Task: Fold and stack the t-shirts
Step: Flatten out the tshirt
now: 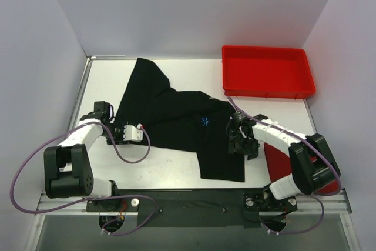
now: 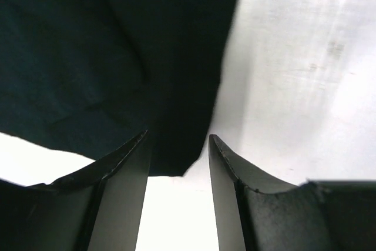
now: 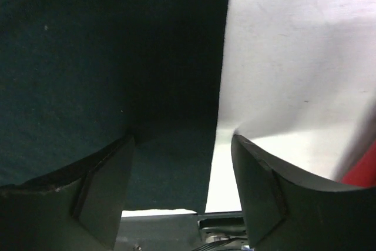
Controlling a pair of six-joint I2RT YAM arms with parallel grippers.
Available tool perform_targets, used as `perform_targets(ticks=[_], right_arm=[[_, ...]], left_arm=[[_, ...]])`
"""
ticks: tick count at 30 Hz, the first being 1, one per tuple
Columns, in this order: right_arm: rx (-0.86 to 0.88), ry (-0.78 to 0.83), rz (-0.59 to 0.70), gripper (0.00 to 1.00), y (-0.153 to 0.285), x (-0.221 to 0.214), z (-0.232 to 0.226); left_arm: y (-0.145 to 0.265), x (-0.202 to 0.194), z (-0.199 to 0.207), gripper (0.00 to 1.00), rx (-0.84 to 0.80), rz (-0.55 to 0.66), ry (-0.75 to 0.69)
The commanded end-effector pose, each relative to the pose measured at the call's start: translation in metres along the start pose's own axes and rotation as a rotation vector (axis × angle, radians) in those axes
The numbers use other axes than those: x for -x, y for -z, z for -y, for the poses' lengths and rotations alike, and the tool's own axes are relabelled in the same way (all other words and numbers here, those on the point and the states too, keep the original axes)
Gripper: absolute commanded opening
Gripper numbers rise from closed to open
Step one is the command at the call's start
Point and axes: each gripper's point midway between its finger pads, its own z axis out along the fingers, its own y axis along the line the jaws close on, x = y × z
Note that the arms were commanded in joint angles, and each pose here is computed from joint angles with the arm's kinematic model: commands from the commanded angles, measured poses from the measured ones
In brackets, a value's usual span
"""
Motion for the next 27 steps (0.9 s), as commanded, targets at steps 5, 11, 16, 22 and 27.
perform_targets(ticks=[5, 11, 16, 22, 27], right_arm=[[0.054, -0.067, -0.089, 0.18, -0.022, -0.013, -0.016], [0.112, -0.059, -0.024, 0.00, -0.002, 0.000, -0.024], [0.161, -0.016, 0.013, 0.00, 0.021, 0.014, -0.032], [0.252, 0.007, 0.091, 0.00, 0.048, 0.027, -0.043], [0.343, -0.007, 0.210, 0.00, 0.089, 0.050, -0.049]], left_arm=[[0.033, 0.018, 0.020, 0.54, -0.147, 0.079, -0.045], [0.019, -0.008, 0.024, 0.56, -0.110, -0.006, -0.077], [0.003, -0.009, 0.013, 0.56, -0.034, -0.017, -0.087], [-0.011, -0.010, -0.022, 0.53, 0.141, -0.077, -0.006], [-0.009, -0.020, -0.038, 0.00, 0.226, -0.128, 0.011]])
